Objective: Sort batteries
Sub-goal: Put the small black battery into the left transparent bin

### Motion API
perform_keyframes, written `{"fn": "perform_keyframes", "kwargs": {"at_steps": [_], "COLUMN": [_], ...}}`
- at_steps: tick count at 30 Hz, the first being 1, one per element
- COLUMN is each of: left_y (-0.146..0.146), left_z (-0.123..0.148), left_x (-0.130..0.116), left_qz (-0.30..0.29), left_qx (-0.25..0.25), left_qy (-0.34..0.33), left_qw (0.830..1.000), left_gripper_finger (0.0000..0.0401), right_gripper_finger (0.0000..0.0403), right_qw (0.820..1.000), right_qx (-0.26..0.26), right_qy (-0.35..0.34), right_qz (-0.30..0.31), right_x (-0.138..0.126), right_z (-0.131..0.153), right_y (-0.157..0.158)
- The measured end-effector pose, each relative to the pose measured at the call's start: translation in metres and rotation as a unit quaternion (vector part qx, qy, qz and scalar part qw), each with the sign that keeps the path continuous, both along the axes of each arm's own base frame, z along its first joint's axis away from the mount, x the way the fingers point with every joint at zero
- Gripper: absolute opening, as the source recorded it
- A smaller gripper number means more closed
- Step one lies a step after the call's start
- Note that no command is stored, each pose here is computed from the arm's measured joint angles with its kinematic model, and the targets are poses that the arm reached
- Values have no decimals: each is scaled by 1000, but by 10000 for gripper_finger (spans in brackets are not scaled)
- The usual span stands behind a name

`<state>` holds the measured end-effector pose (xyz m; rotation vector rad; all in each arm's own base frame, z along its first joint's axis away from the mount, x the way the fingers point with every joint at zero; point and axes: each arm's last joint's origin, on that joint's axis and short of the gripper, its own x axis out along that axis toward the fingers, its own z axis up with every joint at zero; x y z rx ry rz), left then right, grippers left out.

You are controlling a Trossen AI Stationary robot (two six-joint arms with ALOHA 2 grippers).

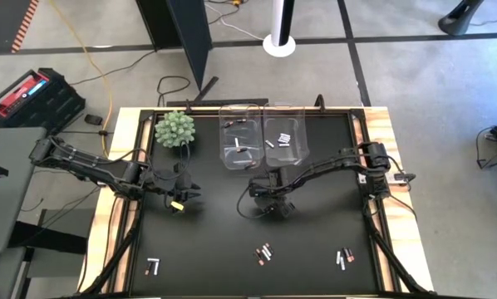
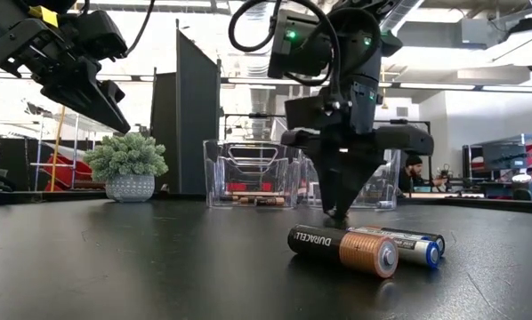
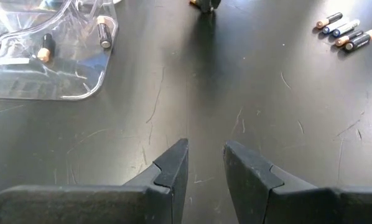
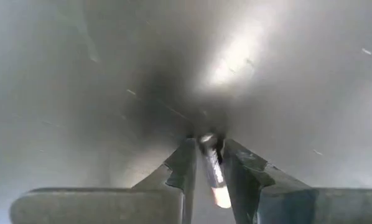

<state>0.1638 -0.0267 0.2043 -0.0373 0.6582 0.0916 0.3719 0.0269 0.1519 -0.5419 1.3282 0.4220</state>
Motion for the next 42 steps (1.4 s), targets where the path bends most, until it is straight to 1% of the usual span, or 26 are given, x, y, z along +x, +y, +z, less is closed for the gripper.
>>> {"fn": "perform_keyframes", "kwargs": {"at_steps": [16, 20, 28, 33, 37, 42], "left_y": [0, 0, 0, 0, 0, 0], "left_z": [0, 0, 0, 0, 0, 0], "left_x": [0, 0, 0, 0, 0, 0], "left_qz": [1, 2, 2, 2, 2, 1], "left_qx": [-2, -2, -2, -3, -3, -1], "left_qy": [0, 0, 0, 0, 0, 0], "left_qw": [1000, 1000, 1000, 1000, 1000, 1000], "left_gripper_finger": [98, 98, 98, 98, 98, 98], "right_gripper_finger": [46, 34, 33, 29, 28, 28], "right_qw": [1000, 1000, 999, 999, 998, 997], "right_qx": [4, 7, 11, 12, 17, 18], "right_qy": [-1, -1, -3, -20, -37, -48], "right_qz": [0, -12, -31, -33, -52, -59], "right_x": [0, 0, 1, 8, 14, 21], "right_z": [0, 1, 2, 11, 21, 37], "right_y": [1, 2, 1, 0, -3, -6]}}
